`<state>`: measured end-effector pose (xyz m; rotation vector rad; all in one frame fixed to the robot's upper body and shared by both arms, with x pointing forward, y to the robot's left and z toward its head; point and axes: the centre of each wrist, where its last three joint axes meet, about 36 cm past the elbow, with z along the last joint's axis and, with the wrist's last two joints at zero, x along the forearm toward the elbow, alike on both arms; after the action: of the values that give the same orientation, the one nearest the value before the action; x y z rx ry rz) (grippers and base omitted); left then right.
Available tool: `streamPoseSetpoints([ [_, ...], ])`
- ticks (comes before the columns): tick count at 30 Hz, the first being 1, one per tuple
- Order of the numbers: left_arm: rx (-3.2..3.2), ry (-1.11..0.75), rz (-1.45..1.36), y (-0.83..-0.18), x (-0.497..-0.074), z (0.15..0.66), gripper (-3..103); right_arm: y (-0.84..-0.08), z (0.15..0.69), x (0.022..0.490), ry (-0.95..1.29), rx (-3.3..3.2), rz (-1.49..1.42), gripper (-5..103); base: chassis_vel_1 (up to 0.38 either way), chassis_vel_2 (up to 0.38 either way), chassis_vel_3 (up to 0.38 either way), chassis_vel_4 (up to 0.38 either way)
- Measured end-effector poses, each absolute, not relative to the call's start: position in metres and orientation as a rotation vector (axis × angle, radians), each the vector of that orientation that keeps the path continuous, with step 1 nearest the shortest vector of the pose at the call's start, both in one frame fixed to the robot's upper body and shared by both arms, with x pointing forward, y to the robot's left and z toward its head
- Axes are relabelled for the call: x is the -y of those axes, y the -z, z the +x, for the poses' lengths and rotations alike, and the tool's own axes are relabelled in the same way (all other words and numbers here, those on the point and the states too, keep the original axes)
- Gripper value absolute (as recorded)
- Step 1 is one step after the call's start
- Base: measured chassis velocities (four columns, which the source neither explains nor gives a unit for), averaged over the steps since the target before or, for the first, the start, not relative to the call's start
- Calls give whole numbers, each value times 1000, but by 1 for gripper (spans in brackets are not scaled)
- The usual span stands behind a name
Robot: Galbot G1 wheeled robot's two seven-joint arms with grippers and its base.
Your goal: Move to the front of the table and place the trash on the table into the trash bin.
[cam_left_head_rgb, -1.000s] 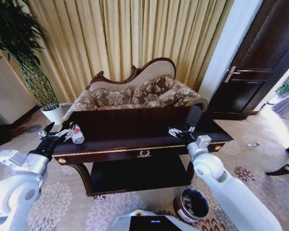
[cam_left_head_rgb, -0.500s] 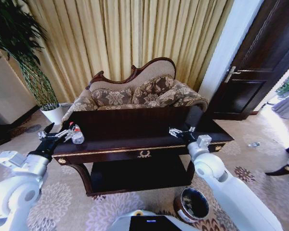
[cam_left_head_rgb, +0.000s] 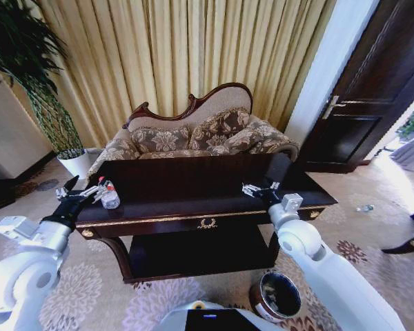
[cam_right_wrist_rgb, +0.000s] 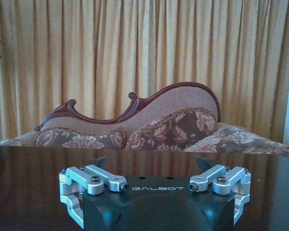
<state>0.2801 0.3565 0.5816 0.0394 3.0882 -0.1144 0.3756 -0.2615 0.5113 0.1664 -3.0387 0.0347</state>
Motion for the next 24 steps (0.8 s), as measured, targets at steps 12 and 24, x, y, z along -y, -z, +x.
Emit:
streamPoseSetpoints([
  [12, -3084, 124, 30, -582, -356, 280, 100, -507, 373, 256, -45, 3054, 185, 100, -4, 4, 5, -5],
  [24, -3189, 255, -264, -608, -343, 292, 100, -507, 371, 253, -78, 3031, 206, 100, 0, 0, 0, 0],
])
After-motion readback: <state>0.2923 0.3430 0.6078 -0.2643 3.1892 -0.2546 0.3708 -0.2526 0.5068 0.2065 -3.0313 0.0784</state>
